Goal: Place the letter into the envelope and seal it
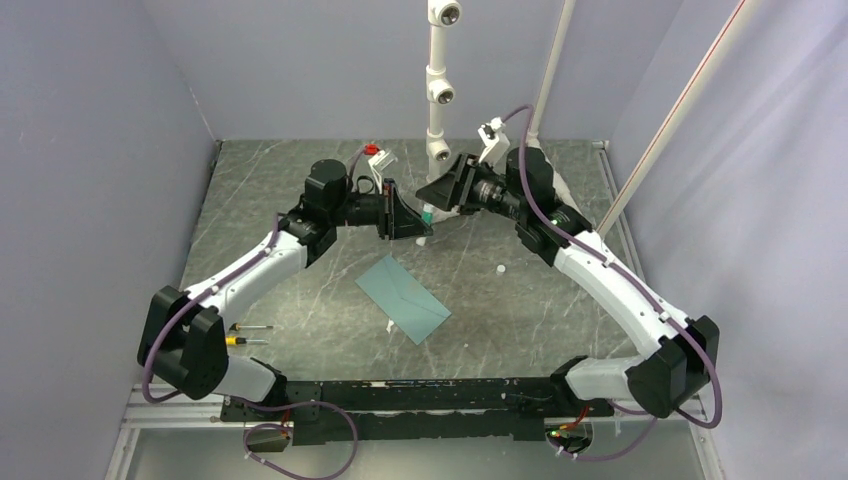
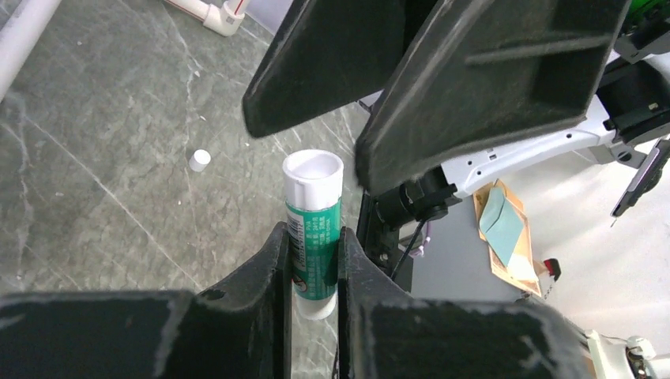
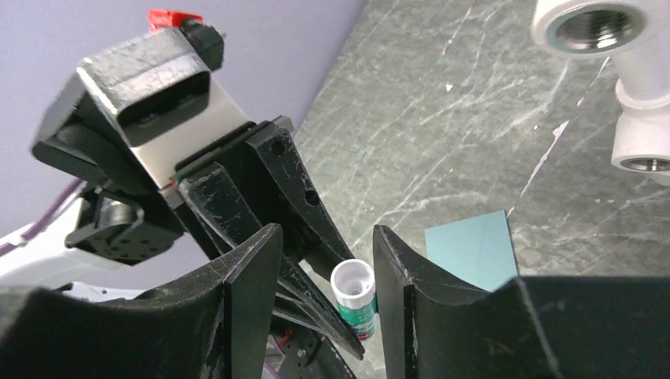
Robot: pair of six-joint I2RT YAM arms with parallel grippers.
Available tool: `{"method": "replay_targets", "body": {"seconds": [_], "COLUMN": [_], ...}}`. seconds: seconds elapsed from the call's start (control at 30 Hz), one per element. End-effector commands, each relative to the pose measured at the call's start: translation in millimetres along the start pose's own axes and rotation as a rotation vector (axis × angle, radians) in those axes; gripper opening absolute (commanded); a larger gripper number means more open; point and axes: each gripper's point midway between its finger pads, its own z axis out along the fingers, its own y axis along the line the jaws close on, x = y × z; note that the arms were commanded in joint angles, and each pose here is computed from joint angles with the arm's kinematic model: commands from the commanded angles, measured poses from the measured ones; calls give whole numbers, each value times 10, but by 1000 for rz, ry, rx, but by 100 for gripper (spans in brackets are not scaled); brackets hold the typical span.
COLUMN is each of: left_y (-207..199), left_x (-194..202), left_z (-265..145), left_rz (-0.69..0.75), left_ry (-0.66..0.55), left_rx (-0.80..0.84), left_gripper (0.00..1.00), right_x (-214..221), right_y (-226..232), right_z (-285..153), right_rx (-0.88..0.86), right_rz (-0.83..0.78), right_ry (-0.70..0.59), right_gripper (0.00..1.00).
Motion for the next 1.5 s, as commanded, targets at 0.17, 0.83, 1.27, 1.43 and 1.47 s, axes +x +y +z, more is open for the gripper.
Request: {"method": "replay_targets", "body": {"seconds": [0.17, 0.83, 1.27, 1.43, 1.47], "left_y": [-185, -638, -241, -301, -326], "left_x": [-102, -96, -94, 64, 80], "left_z": [-83, -152, -272, -397, -406], "left_rz": [98, 54, 287, 399, 394], "left_ry": [-15, 36, 56, 182, 200], "left_rx": [15, 242, -59, -30, -17], "left_gripper": [2, 2, 3, 2, 2], "right_x": [102, 159, 53, -47, -62], "right_y": [-56, 363, -681, -286, -136], "right_z": [80, -76, -55, 14, 10], "right_rx": [123, -207, 508, 297, 202], "right_rz": [-92, -192, 150, 126, 83], "right_ry": [45, 78, 85, 55, 60], "right_gripper": [56, 0, 0, 24, 42]}}
